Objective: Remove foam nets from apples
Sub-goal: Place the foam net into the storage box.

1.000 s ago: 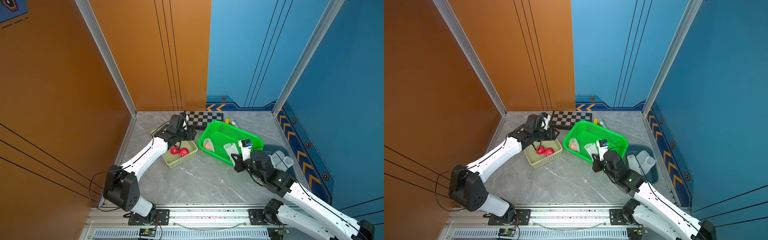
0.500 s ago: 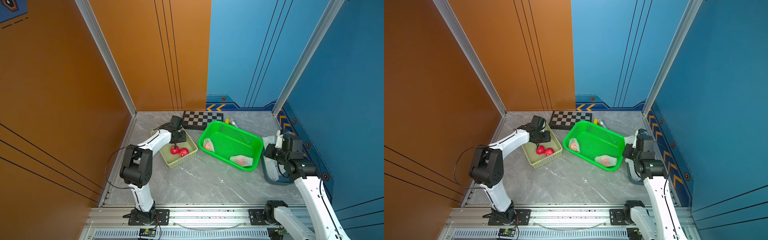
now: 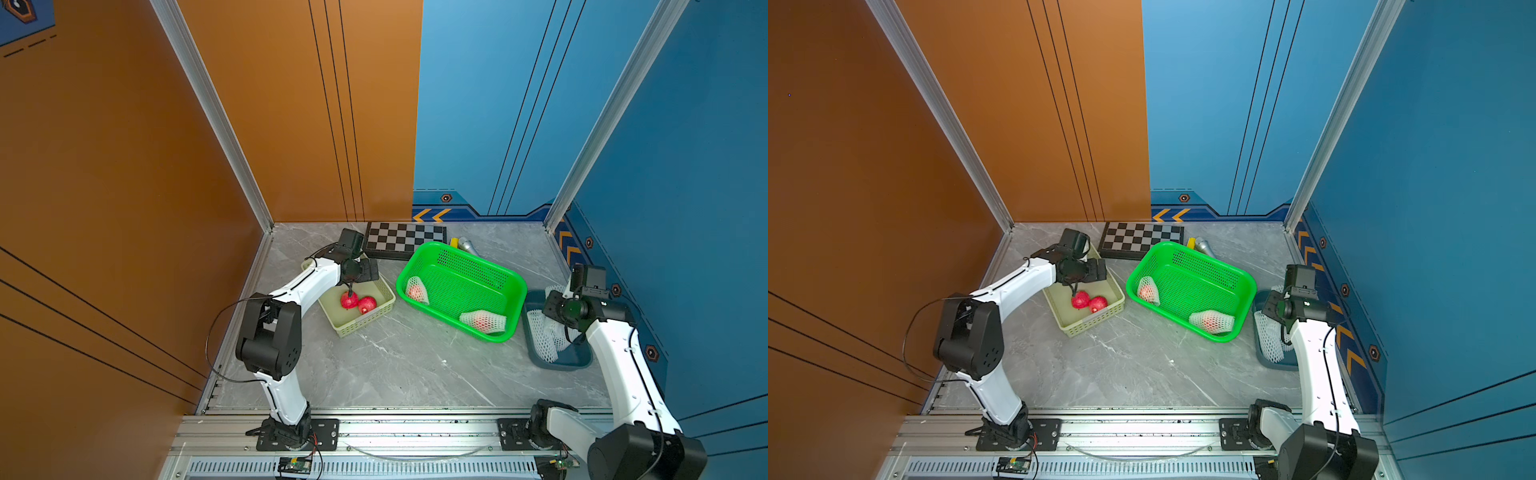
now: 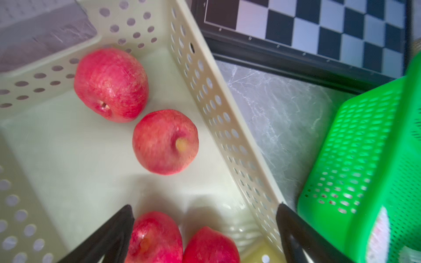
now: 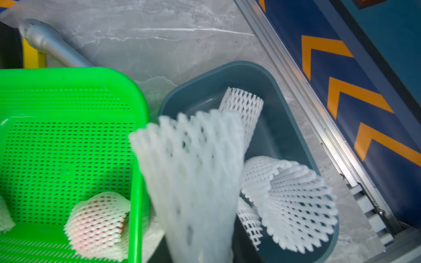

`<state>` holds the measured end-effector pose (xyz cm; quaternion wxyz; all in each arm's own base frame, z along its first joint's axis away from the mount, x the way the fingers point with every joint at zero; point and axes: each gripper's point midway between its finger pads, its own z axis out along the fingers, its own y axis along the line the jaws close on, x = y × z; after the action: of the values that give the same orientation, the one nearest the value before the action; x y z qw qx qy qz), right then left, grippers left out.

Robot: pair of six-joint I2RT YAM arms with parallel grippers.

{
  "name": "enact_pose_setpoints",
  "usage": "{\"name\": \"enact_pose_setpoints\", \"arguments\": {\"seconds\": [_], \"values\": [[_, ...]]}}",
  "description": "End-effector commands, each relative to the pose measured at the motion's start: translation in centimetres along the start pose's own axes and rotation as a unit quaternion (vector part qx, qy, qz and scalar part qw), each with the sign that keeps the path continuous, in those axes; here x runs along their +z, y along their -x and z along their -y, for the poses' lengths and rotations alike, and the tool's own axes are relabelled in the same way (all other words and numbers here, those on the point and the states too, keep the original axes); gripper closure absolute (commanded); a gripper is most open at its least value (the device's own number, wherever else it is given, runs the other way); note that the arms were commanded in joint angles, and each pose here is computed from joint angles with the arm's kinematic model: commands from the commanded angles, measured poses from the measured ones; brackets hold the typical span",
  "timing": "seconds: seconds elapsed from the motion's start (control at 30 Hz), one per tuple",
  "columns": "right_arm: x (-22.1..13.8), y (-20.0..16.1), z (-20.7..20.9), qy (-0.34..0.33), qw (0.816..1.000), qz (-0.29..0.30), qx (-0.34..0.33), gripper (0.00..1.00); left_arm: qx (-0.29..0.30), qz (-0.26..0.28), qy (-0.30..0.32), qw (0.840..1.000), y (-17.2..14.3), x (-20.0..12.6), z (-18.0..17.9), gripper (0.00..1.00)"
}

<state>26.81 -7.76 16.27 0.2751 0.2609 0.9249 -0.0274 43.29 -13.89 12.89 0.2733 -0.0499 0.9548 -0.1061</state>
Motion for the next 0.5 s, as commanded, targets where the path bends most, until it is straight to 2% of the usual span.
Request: {"name": "enact_pose_setpoints", "arguments": {"seconds": [0.0, 0.03, 0.1, 0.13, 0.27, 0.3, 0.37, 0.43, 0.47], "values": [[1.1, 0.1, 1.1, -0.019, 1.000, 0.000, 0.010, 0.39, 0.044, 0.016, -0.090, 0.995, -0.1, -3.1, 4.5, 0.02], [1.3, 0.0, 1.2, -0.018, 1.000, -0.002, 0.013, 0.31, 0.064, 0.017, -0.118, 0.991, -0.4, -3.8, 6.4, 0.02], [1.4, 0.0, 1.2, -0.013, 1.000, -0.004, 0.018, 0.22, 0.096, 0.004, -0.175, 0.980, -1.5, -4.7, 9.9, 0.02], [1.4, 0.1, 1.3, -0.015, 1.000, -0.003, 0.020, 0.09, 0.110, -0.002, -0.200, 0.974, -2.2, -5.2, 11.7, 0.02], [0.4, 0.5, 0.8, 0.005, 1.000, 0.012, 0.028, 0.03, 0.171, -0.008, -0.303, 0.938, -5.1, -7.3, 19.2, 0.02], [0.2, 0.5, 0.7, 0.012, 0.999, 0.014, 0.031, 0.00, 0.190, -0.011, -0.333, 0.924, -6.2, -8.0, 21.2, 0.02], [-0.4, 0.6, 0.0, 0.031, 0.999, 0.019, 0.034, 0.00, 0.222, -0.009, -0.390, 0.894, -7.9, -9.5, 24.9, 0.02], [-1.0, 0.5, -0.5, 0.048, 0.998, 0.020, 0.037, 0.00, 0.251, 0.003, -0.450, 0.857, -9.4, -11.3, 28.7, 0.02], [-1.3, 0.5, -0.8, 0.057, 0.997, 0.019, 0.039, 0.00, 0.259, 0.005, -0.467, 0.846, -10.0, -11.9, 29.9, 0.02]]}}
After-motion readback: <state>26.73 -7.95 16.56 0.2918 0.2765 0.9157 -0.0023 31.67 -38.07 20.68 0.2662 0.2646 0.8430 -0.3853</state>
